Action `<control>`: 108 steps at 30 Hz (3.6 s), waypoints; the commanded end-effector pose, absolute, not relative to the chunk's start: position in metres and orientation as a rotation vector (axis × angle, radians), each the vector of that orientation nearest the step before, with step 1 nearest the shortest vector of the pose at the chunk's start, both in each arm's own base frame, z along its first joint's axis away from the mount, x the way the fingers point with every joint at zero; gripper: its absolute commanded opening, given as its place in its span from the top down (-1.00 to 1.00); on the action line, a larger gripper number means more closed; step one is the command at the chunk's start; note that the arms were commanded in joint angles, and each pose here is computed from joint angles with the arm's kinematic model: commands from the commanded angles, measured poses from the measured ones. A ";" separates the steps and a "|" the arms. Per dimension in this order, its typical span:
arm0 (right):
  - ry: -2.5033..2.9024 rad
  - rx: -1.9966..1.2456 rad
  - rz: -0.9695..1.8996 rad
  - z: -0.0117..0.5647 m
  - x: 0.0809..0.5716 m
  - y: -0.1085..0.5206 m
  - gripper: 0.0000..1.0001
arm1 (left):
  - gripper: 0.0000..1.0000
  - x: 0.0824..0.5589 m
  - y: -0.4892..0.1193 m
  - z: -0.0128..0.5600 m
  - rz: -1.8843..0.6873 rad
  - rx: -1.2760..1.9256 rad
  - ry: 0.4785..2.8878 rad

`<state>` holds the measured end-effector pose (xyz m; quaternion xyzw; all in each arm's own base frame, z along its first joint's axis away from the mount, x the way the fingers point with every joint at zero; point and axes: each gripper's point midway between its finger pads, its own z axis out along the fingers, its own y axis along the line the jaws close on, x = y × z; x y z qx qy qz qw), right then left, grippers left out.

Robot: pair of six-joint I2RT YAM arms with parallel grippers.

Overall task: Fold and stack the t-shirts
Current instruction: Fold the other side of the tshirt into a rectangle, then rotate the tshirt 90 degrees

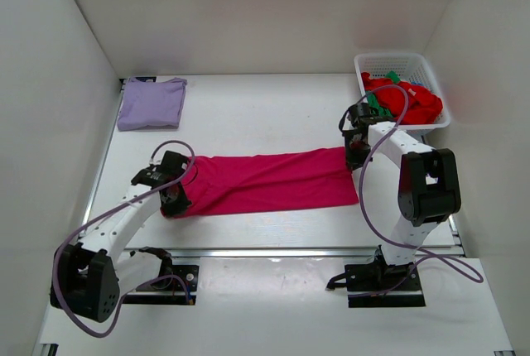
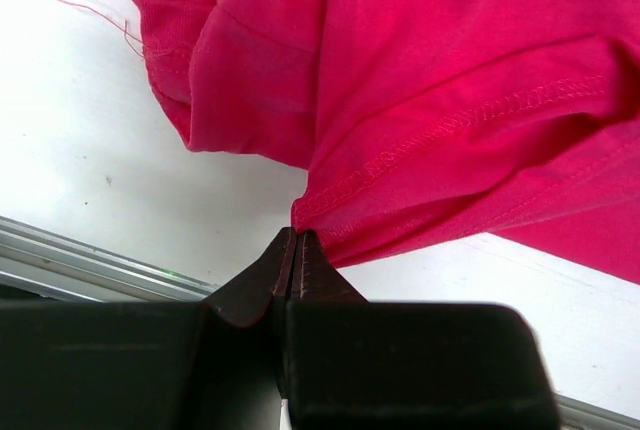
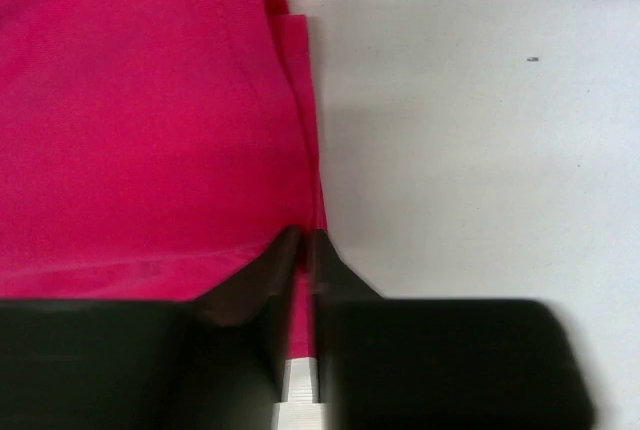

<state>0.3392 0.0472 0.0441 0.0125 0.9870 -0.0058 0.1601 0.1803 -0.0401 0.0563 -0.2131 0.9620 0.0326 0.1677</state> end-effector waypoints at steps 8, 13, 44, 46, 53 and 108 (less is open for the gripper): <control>2.728 0.039 -0.063 0.068 0.359 0.050 -0.03 | -0.01 0.212 -0.058 0.088 -0.097 -0.603 2.550; 2.675 0.014 -0.061 0.086 0.365 0.056 -0.01 | -0.10 0.240 -0.064 0.130 -0.267 -0.624 2.343; 2.740 -0.169 0.146 0.025 0.358 0.112 0.11 | 0.18 0.267 -0.058 0.020 0.150 -0.794 2.503; 2.772 -0.145 0.148 0.019 0.349 0.108 0.12 | 0.20 0.272 -0.060 0.014 0.117 -0.808 2.518; 2.838 -0.086 0.118 0.013 0.316 0.101 0.11 | 0.22 0.323 -0.081 0.020 0.056 -0.714 2.522; 2.354 0.035 0.213 0.098 0.221 0.262 -0.15 | 0.18 0.631 -0.170 0.174 -0.500 -0.333 2.243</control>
